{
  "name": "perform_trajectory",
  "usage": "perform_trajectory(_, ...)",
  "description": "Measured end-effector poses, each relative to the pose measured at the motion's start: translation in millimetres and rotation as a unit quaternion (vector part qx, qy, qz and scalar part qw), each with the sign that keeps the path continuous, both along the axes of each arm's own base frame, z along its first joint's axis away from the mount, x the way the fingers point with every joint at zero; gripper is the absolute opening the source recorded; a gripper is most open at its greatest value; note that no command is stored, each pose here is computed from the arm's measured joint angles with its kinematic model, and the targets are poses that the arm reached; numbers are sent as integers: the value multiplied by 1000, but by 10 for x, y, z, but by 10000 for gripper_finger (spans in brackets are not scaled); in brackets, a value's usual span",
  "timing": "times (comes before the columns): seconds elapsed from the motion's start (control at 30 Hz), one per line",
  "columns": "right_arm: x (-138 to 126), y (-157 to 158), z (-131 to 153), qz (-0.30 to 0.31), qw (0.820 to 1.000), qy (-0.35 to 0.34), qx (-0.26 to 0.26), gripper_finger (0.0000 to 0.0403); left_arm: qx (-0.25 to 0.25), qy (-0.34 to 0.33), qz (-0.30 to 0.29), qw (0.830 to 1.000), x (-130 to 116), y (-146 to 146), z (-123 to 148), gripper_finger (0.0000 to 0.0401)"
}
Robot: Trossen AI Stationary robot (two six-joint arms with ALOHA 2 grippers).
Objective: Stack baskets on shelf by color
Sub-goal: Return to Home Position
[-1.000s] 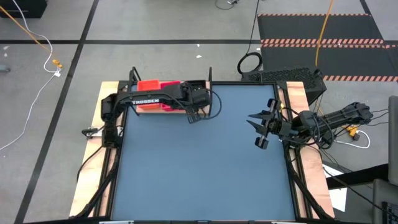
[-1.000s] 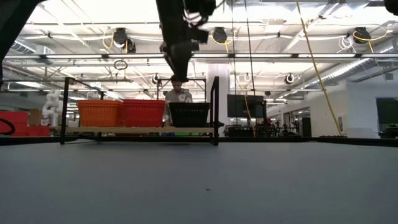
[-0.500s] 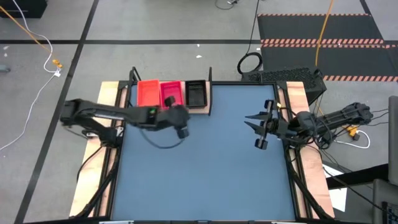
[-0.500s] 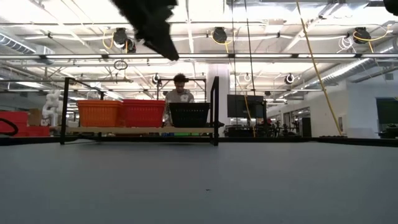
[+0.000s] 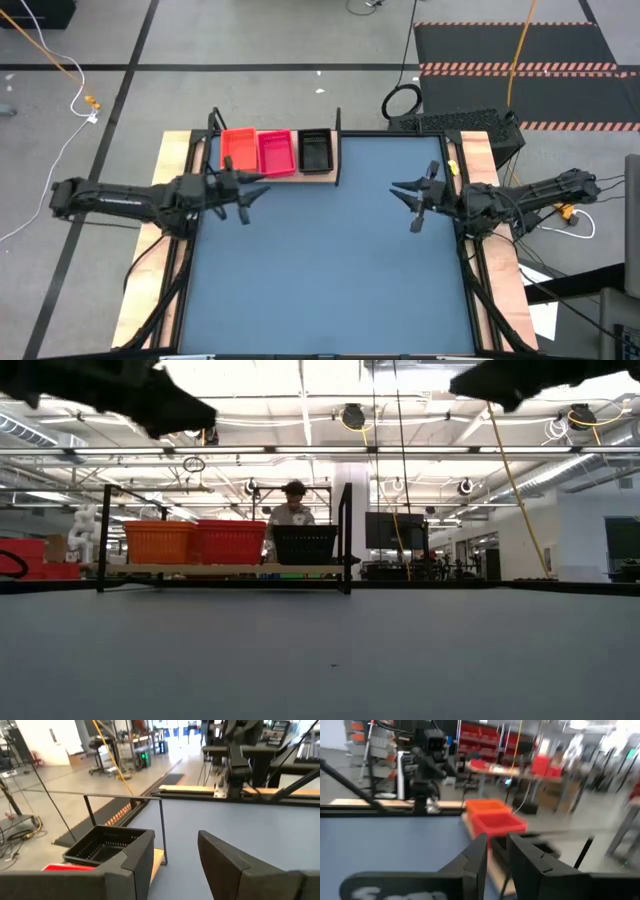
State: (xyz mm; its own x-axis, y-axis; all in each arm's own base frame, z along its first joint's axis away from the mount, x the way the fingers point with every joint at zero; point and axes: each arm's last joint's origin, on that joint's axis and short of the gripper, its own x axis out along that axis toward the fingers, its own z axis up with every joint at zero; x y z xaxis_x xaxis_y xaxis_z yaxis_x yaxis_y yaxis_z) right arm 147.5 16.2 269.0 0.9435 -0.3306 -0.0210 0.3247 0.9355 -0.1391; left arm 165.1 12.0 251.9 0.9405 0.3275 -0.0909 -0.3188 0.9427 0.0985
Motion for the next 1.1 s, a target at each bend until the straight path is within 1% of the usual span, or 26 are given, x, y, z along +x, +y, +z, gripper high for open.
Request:
perform_trajectory(0.1,-120,5,-36,9,999,10,53,66,1,-19,-1,1000,-170,-4,-72,157)
perform_trajectory(0.2,-222,28,-89,40,996,15,83,66,0,-33,-1,999,-293,-6,-159,157)
perform_trajectory(0.27,-267,51,-175,77,993,10,88,66,-1,-39,-1,999,-353,-7,-220,157)
perform_trajectory(0.33,-296,66,-281,109,991,2,80,66,-1,-37,-1,999,-405,-8,-288,157)
perform_trajectory(0.47,-333,64,-488,139,987,-60,53,66,5,-45,4,999,-469,1,-435,157)
perform_trajectory(0.53,-341,43,-588,132,986,-96,42,66,6,-51,10,999,-489,15,-503,157)
perform_trajectory(0.57,-340,30,-646,126,986,-102,34,66,6,-58,13,998,-496,22,-530,157)
perform_trajectory(0.63,-330,-6,-771,109,990,-88,23,65,8,-64,20,998,-508,37,-572,157)
perform_trajectory(0.7,-323,-51,-834,89,993,-76,19,63,8,-62,27,998,-515,51,-616,157)
perform_trajectory(0.8,-320,-116,-841,62,994,-81,26,57,9,-63,34,997,-518,68,-656,157)
perform_trajectory(0.9,-321,-153,-838,48,995,-84,28,52,10,-58,39,998,-520,81,-709,157)
perform_trajectory(1.03,-335,-154,-852,65,995,-72,12,50,3,-54,45,998,-522,96,-730,157)
perform_trajectory(1.1,-362,-157,-868,63,996,-63,6,50,-6,-56,44,997,-522,94,-733,157)
